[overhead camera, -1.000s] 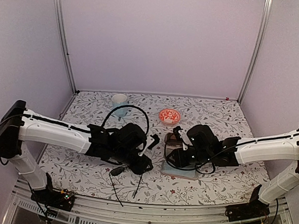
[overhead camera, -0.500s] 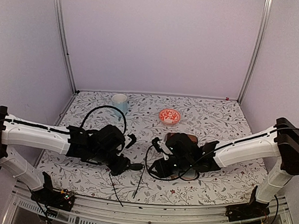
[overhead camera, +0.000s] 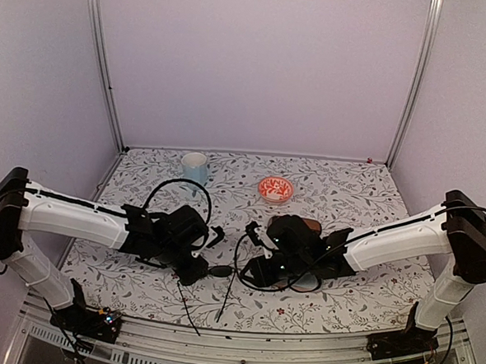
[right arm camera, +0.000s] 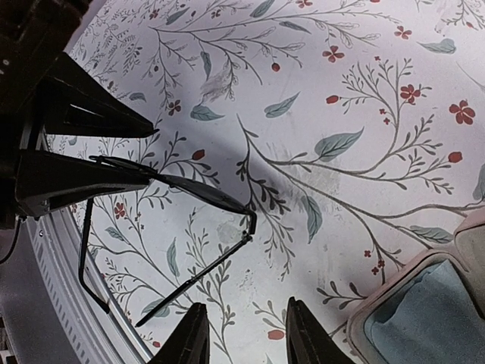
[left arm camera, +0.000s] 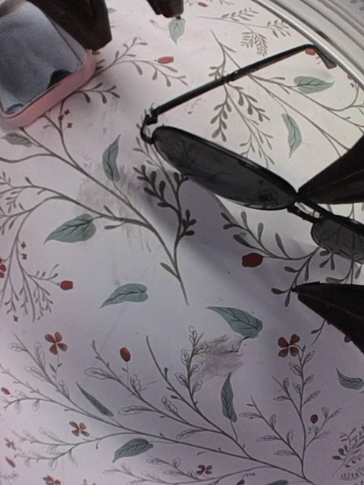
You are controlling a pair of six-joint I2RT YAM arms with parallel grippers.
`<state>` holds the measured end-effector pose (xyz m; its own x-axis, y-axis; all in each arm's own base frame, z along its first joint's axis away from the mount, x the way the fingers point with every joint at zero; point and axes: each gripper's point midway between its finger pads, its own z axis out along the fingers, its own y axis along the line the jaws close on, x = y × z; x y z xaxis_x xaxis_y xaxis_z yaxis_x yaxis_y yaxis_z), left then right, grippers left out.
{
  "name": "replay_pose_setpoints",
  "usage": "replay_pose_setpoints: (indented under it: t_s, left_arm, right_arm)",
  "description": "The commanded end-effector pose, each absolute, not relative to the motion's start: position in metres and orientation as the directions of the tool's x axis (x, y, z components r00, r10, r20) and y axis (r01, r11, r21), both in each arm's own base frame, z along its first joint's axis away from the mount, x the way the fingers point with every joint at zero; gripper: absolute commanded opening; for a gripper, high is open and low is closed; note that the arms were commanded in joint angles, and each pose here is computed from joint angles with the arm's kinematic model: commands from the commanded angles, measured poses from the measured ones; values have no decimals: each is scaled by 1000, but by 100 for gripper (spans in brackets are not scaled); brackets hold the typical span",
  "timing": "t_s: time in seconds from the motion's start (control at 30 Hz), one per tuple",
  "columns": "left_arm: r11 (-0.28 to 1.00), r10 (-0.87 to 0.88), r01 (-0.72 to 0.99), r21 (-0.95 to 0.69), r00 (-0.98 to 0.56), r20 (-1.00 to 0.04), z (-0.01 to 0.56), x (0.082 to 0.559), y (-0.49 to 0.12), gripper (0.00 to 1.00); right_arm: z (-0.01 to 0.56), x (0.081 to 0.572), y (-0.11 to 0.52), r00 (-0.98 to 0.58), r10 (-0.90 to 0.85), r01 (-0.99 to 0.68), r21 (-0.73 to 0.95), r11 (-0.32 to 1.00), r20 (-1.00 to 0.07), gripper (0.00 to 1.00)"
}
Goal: Organize the sunglasses
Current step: Pick up the sunglasses from the center of the board.
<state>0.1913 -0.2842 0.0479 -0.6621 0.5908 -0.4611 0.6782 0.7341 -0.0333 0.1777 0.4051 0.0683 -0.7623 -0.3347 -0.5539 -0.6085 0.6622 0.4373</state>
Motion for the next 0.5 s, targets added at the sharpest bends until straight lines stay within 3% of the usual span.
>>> replay_pose_setpoints:
  t_s: [0.0, 0.47]
  left_arm:
    - [720, 593, 692, -51, -652, -473, 55, 195, -292, 32]
    - [699, 605, 711, -78, -646, -465, 52, 195, -303, 11]
  right_arm:
    - [71, 178, 415, -762, -330, -611, 449, 652, -557, 36]
    - [67, 180, 417, -764, -337, -609, 441, 659, -550, 36]
